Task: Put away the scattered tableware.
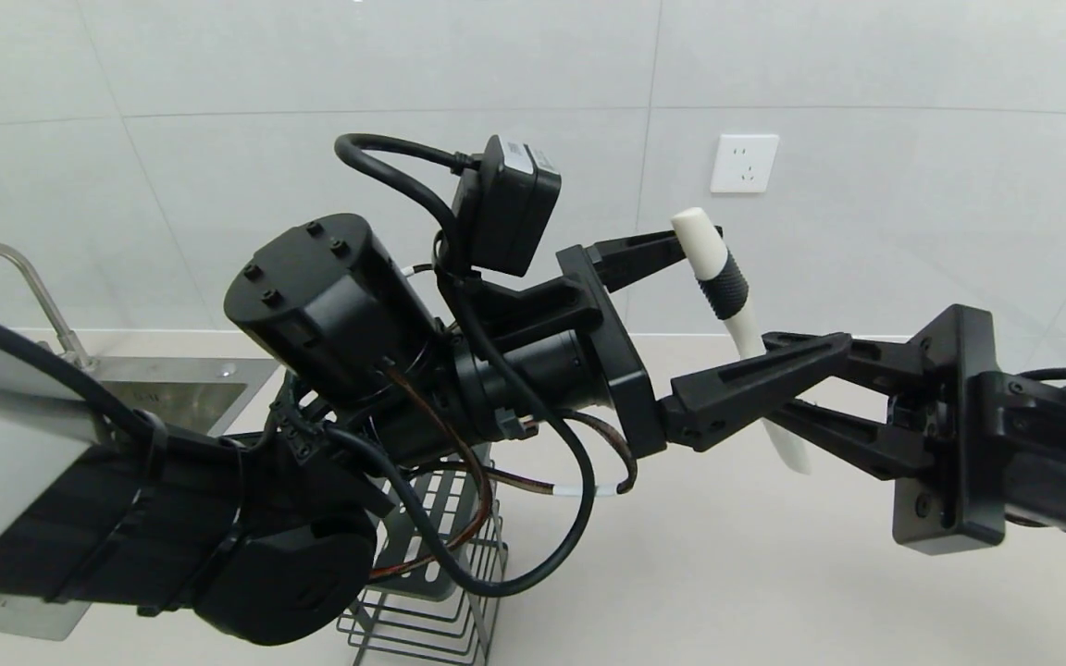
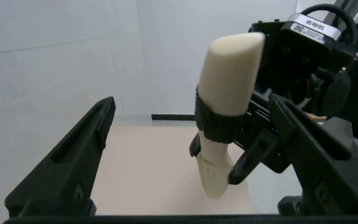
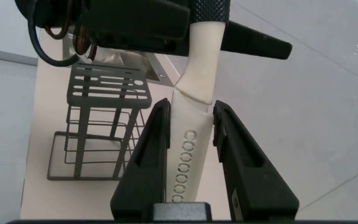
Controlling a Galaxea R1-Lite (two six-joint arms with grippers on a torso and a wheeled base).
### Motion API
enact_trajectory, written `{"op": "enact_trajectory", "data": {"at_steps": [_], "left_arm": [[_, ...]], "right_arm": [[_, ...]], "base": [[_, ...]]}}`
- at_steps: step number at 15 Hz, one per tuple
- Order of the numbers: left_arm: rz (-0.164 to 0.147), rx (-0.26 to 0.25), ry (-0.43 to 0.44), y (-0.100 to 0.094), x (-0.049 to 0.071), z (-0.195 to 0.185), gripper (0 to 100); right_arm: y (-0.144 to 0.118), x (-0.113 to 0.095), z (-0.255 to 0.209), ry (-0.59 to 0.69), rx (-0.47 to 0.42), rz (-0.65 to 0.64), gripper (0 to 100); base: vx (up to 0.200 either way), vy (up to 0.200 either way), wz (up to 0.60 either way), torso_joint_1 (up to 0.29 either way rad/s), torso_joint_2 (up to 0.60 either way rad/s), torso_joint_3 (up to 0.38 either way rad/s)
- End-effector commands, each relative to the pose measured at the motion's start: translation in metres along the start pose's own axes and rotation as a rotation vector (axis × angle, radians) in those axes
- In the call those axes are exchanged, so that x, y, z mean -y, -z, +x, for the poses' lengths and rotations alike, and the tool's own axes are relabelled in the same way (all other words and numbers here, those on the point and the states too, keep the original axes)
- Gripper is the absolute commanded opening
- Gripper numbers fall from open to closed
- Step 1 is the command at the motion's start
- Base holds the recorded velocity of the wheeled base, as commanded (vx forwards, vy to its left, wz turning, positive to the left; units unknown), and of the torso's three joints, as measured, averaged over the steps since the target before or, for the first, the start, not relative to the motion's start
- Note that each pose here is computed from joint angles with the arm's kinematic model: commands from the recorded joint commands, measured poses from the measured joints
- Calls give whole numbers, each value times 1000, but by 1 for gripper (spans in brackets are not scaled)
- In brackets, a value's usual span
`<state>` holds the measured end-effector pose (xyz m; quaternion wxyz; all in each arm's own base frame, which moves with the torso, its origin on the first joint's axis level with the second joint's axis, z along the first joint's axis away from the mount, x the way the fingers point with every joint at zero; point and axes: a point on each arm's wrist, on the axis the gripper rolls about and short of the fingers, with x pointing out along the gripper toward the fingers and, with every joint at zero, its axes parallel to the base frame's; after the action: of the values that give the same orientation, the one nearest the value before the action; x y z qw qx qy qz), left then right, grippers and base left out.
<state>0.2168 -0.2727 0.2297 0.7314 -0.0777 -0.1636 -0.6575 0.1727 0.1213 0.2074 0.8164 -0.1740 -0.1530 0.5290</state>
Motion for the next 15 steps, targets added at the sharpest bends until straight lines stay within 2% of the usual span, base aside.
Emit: {"op": "enact_trajectory", "data": {"at_steps": [1, 5, 6, 12, 13, 15], "left_arm": [[1, 7, 1, -1, 0, 1, 100], [11, 24, 4, -6, 0, 3, 100], [10, 22, 4, -6, 0, 2, 0], [18, 36, 5, -4, -1, 3, 0], [11, 38, 6, -5, -1, 3, 0], [-5, 49, -31, -7, -1, 3, 0]], "right_arm": [[-1, 2, 2, 2, 5, -4, 0], [1, 3, 5, -3, -1, 1, 0], [1, 3, 5, -3, -1, 1, 0], [-1, 12, 16, 3, 15, -10, 0], [0, 12, 16, 1, 11, -9, 100], [9, 6, 13, -11, -23, 18, 100]], "base": [[0, 0, 0, 0, 0, 0], [0, 0, 0, 0, 0, 0], [0, 0, 0, 0, 0, 0], [0, 0, 0, 0, 0, 0], [0, 0, 0, 0, 0, 0], [0, 0, 0, 0, 0, 0]]}}
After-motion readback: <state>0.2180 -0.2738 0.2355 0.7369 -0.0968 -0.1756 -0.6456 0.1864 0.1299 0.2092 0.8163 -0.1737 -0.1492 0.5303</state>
